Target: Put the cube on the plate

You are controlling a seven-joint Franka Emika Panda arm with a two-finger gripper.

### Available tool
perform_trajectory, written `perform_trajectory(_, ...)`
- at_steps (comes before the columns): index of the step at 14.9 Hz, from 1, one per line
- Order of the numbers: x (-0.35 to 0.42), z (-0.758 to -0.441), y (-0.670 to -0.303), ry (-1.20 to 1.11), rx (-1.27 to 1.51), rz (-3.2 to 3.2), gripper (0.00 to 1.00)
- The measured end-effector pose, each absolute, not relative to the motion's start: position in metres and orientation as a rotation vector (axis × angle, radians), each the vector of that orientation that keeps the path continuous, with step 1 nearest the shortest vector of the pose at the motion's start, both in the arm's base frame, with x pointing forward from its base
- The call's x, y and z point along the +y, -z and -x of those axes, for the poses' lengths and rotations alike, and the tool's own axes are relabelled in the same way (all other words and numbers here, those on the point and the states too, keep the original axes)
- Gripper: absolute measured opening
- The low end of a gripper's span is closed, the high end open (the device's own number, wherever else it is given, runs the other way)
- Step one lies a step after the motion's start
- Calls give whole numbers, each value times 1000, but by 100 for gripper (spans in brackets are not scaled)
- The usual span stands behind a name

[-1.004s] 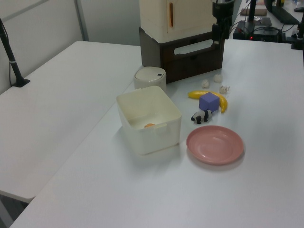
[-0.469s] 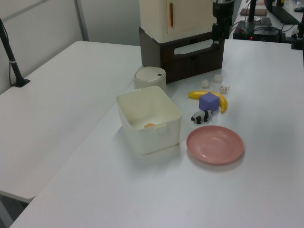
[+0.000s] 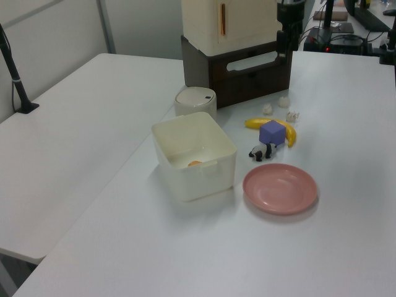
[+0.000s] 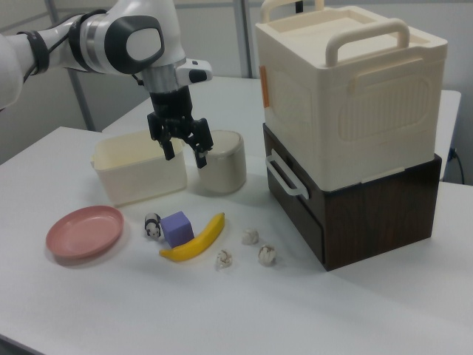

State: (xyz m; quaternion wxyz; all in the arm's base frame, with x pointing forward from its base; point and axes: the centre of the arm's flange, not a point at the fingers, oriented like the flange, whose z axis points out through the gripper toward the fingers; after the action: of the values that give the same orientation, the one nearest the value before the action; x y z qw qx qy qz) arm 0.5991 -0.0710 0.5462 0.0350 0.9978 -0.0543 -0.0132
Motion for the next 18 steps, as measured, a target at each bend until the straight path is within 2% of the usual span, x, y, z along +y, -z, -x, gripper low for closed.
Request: perform_trajectory(18,-78,-604,-552,-40,-183,-3063,100)
